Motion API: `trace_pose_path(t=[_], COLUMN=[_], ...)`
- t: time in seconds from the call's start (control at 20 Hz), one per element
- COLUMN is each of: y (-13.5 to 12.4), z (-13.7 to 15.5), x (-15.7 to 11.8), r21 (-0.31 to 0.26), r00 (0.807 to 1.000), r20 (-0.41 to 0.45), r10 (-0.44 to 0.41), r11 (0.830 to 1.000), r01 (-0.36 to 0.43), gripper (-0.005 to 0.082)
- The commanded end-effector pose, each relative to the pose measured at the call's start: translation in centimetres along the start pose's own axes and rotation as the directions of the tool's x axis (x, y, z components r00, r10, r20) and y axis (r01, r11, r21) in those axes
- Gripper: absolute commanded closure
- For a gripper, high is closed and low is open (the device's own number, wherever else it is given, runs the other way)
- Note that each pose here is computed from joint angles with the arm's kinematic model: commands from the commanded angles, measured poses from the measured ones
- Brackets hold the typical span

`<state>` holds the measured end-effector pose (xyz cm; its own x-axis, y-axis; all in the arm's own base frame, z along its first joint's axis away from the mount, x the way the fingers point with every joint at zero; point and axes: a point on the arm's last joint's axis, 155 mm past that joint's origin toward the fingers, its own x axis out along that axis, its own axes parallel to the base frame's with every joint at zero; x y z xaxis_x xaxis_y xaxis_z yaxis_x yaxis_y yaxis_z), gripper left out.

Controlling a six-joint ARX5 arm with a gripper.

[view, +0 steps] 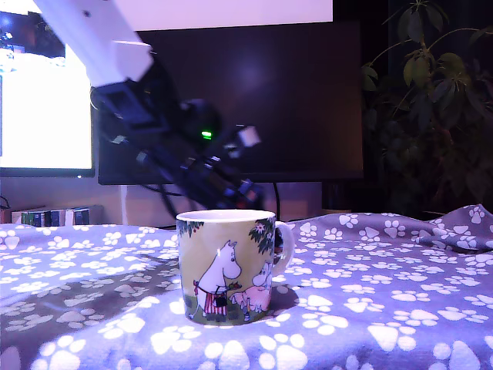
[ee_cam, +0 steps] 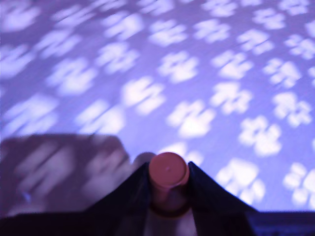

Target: Pick up the coffee capsules on the table and drop them inside the coffee cup

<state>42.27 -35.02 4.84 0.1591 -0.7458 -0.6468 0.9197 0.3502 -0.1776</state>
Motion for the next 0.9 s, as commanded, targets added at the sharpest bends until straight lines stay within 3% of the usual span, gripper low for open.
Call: trace_pose_path(t=[0.0,0.15,0.55,0.85], y=[0.3,1.0,2.7,3.1], z=[1.5,2.1,1.7,3.0], x=[-1.6,-3.0,-5.2,-7.8], r21=[-0.013,-0.067,-0.149,-0.149], r00=[0.999,0.998,0.993,0.981], r20=[0.029,0.044,0.019,0.041], r10=[0.02,0.043,0.114,0.188], r11=[1.0,0.997,0.983,0.972], r01=[-0.019,-0.04,-0.11,-0.18], gripper=[0.0682,0.0682,0.0682,0.0682])
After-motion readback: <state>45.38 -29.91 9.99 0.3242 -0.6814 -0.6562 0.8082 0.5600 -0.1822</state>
